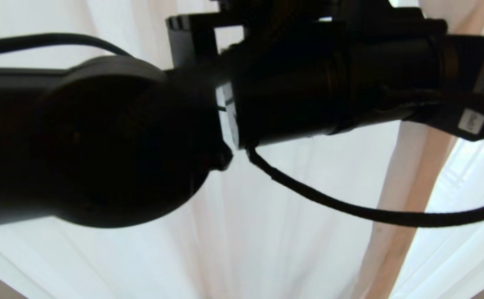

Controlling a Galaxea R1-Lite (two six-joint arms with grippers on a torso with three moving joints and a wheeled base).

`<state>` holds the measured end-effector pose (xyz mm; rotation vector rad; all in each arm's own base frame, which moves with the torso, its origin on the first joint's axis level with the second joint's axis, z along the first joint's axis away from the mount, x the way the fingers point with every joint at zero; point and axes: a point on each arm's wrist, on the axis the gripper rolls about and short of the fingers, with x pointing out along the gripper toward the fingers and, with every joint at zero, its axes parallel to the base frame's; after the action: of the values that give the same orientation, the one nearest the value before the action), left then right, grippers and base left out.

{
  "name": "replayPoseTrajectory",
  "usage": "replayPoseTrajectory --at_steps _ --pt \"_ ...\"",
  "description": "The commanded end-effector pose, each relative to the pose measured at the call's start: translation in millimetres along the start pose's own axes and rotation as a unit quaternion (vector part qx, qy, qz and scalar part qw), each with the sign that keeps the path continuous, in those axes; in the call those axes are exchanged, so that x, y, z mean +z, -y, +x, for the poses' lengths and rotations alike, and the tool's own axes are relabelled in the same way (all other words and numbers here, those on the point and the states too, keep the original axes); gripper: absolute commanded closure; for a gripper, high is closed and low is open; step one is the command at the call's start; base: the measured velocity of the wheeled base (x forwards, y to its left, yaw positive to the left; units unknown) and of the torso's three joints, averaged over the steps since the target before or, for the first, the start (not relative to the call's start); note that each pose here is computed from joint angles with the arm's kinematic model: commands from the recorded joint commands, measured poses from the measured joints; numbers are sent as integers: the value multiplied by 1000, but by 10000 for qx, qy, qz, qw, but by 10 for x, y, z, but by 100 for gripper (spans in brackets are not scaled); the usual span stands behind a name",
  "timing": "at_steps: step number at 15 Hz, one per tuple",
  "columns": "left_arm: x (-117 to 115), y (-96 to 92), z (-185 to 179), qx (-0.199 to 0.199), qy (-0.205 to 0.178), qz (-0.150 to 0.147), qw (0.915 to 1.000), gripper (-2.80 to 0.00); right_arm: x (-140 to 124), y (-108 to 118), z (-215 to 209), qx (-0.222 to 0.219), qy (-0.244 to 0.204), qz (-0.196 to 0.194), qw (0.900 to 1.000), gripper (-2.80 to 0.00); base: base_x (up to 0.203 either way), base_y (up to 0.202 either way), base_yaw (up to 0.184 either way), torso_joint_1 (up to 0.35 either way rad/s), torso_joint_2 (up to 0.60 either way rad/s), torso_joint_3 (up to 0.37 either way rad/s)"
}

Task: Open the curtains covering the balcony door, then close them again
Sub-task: Close the inner curtains on both sides

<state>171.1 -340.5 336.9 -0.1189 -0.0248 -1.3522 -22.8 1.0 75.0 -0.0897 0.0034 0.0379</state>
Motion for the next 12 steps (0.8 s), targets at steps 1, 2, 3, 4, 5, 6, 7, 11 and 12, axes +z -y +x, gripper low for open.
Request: replayPoseTrajectory --at_steps 1,2,3,4,5,6,7,11,12 --pt "-103 13 86 -53 -98 -31 9999 0 0 0 0 3 3 -4 10000 0 0 0 0 0 0 0" --pt "-132 11 110 -59 -121 -35 9999 0 0 0 0 3 3 -4 10000 0 0 0 0 0 0 0" --pt "-169 7 137 -63 -157 -34 9999 0 0 0 0 3 3 -4 10000 0 0 0 0 0 0 0" --pt "-173 5 142 -66 -136 -27 9999 0 0 0 0 3 3 -8 10000 0 0 0 0 0 0 0" --pt "-180 3 141 -61 -135 -27 9999 0 0 0 0 3 3 -4 10000 0 0 0 0 0 0 0" --pt "-181 -3 137 9 -135 -28 9999 0 0 0 0 3 3 -4 10000 0 0 0 0 0 0 0" --pt "-172 -16 127 210 -109 -22 9997 0 0 0 0 3 3 -4 10000 0 0 0 0 0 0 0" --pt "-87 -140 34 948 36 35 9955 0 0 0 0 3 3 -4 10000 0 0 0 0 0 0 0" --pt "-44 -195 -3 1119 123 119 9936 0 0 0 0 3 3 -4 10000 0 0 0 0 0 0 0"
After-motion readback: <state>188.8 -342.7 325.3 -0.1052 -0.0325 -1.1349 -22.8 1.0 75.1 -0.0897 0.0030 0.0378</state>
